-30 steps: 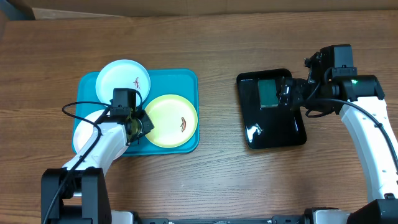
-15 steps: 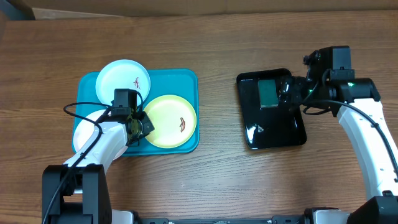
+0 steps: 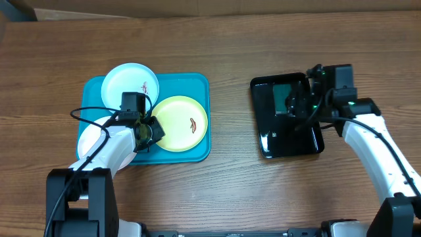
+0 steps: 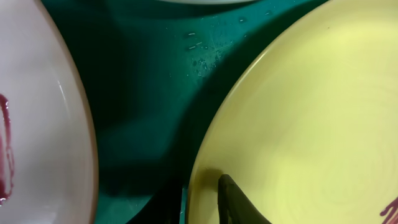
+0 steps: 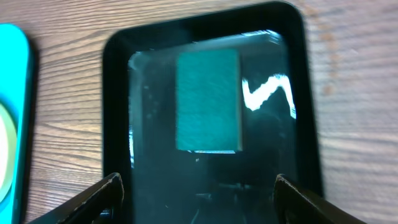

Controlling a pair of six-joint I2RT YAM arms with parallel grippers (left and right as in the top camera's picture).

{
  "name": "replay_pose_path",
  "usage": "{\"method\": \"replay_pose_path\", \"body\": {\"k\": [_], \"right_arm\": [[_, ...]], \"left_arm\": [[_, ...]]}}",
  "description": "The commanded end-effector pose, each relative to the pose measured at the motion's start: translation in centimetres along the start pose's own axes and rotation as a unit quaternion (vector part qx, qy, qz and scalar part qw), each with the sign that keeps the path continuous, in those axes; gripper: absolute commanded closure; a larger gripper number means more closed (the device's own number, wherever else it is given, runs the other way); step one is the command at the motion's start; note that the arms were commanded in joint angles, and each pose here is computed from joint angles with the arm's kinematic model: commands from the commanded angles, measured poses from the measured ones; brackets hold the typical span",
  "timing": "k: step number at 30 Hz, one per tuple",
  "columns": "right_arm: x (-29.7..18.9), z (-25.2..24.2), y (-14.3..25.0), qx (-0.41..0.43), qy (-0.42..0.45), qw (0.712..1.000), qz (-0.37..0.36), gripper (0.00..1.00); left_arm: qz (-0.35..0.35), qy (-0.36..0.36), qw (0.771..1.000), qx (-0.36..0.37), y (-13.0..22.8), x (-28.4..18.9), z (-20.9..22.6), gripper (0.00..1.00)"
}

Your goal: Clean dirty plates on tray and stack at the side

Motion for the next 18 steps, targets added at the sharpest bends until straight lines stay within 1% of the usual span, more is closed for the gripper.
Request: {"method": "replay_pose_path", "body": {"k": [1,6,9,11,12,14,16,18], "right_arm": [[0.5,1.1,0.1,-0.055,0.024,0.998,-0.016,0.17],[0.3,2.2,-0.3,-0.069,0.037,0.996,-0.035,0.14],[0.2,2.2,-0.3,-0.045,0.036,0.998,-0.035,0.12],[0.3,2.2,0.2,-0.028,0.036,0.999,-0.020,0.15],[0.3,2.3,0.7,-0.017,0.031,0.999,-0.005,0.21],[0.3,2.7,1.9,0.003,0.022,0.999,0.030,0.41],[0.3,2.7,2.8,0.012,0.030,0.998,0.053,0.55],[0.2,2.8,3.8,0.015,0.040,0.996,0.077,0.60]], "left_arm": [[0.018,-0.005,1.000,0.000,0.5,0.7,0.1,0.76],[0.017,-0.005,1.000,0.000,0.5,0.7,0.1,0.73],[0.016,-0.004,1.000,0.000,0.5,0.7,0.1,0.73],[0.017,-0.004,1.000,0.000,0.5,0.7,0.1,0.72],[0.017,-0.004,1.000,0.000,0.5,0.7,0.1,0.72],[0.017,-0.004,1.000,0.000,0.5,0.7,0.1,0.72],[0.017,-0.004,1.000,0.000,0.5,0.7,0.1,0.71],[0.017,-0.004,1.000,0.000,0.5,0.7,0.1,0.71]]}}
Point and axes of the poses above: each gripper's point midway between its finger pads, its own x axis out along the fingers, its own z axis along the line the jaws close on, y = z × x, the point moved 8 cm from there along -x, back along the fingers, and after that the axes turned 12 degrees about x, right-handed, at the moved point
